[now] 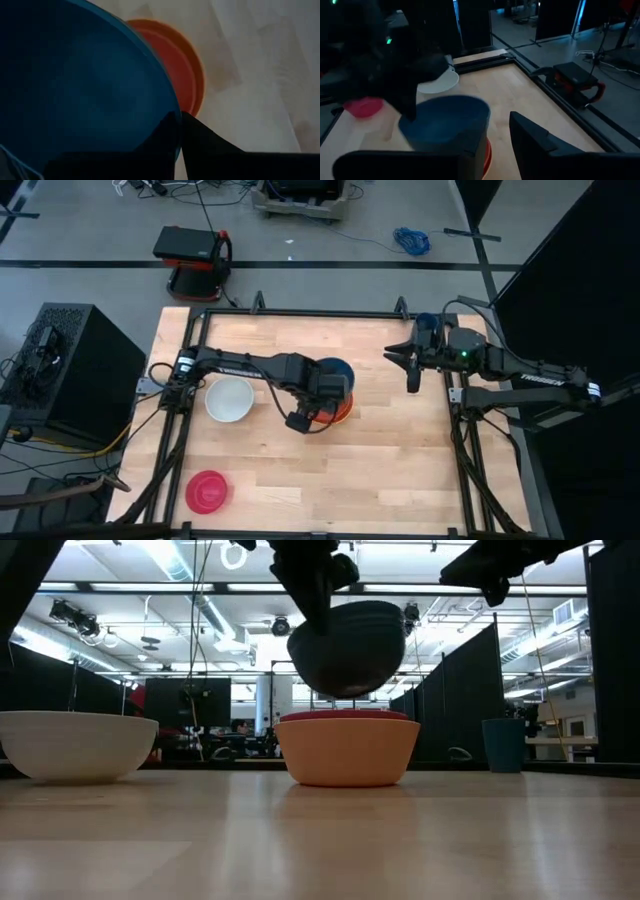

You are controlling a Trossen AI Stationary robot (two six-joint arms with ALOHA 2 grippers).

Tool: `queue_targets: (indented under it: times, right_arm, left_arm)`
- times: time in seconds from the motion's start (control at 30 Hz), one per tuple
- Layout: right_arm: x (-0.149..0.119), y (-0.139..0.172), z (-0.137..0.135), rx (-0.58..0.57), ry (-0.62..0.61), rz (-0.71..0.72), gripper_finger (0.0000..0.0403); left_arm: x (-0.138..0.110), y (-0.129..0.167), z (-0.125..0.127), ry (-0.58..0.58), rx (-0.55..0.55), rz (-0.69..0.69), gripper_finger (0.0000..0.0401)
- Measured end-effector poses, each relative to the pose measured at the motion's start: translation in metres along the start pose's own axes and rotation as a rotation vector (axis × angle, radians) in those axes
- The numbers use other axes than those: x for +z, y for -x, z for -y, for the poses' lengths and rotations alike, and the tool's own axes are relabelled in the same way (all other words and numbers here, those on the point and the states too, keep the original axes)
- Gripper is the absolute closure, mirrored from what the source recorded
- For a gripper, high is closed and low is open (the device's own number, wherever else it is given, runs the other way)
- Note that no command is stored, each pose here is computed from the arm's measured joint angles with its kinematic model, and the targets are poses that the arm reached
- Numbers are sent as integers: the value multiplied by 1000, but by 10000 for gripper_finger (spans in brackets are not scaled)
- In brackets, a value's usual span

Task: Nest bowls inside each other
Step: Stack the blue bowl on top of the orange bowl

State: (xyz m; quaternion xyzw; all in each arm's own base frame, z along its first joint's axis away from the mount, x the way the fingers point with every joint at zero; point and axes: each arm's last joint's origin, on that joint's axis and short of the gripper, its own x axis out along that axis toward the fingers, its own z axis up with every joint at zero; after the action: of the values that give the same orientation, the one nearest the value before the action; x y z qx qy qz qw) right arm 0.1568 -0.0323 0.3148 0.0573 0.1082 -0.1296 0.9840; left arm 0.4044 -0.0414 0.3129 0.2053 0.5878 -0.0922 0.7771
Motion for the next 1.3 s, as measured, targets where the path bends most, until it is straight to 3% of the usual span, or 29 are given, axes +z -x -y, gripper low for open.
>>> queue_targets:
  times: [1.1,1.3]
  right_arm:
    - [-2,0,0,1,-24,-25,316]
    - [-2,0,0,1,-24,-25,316]
  left_arm:
    - [8,-69,7,4,-54,-186,401]
    - [8,-70,7,24,-52,-185,390]
